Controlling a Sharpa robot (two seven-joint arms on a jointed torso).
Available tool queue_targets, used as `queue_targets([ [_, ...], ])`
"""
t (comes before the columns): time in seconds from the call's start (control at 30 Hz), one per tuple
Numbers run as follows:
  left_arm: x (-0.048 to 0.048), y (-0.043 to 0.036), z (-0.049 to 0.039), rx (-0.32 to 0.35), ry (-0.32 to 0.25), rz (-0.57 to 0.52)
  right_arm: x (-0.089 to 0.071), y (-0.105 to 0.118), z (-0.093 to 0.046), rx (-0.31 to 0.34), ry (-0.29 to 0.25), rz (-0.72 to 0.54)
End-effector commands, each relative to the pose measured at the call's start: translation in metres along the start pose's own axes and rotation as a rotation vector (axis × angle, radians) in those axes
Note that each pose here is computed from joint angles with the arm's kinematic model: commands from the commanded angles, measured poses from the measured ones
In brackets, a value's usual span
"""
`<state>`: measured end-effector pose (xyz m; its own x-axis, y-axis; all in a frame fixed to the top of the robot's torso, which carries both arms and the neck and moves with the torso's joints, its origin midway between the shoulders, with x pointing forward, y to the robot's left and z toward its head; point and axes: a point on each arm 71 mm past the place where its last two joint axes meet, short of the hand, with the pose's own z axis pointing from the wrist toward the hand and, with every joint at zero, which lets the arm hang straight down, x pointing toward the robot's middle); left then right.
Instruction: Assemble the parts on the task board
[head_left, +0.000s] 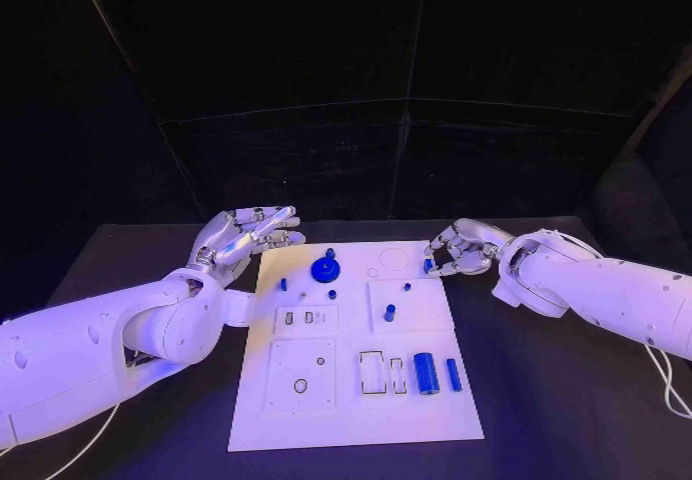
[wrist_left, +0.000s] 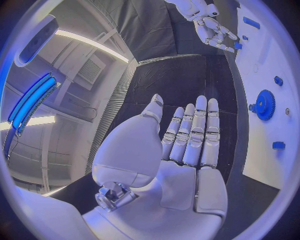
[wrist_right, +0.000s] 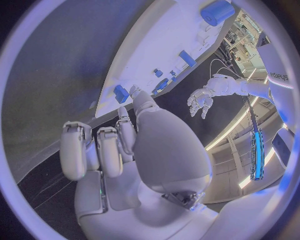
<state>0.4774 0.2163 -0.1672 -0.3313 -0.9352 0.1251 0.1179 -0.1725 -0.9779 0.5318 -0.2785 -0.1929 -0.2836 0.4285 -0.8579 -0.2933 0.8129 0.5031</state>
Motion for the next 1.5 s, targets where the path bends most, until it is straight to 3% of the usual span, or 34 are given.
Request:
queue_targets([
  [0.03, 0.0019, -0.0011, 0.0007, 0.009, 0.014, -0.004, 0.0012, 0.0004, 0.002, 0.005, 0.01, -0.017],
  [1.13, 0.0007, -0.001, 0.0006, 0.007, 0.011, -0.002, 0.0082, -0.0026, 0.0083, 0.029, 0.019, -0.033],
  [1.5, 0.0003, -0.001, 0.0004, 0.007, 0.01, -0.001, 0.007, 0.0022, 0.0092, 0.0, -0.019, -0.028],
])
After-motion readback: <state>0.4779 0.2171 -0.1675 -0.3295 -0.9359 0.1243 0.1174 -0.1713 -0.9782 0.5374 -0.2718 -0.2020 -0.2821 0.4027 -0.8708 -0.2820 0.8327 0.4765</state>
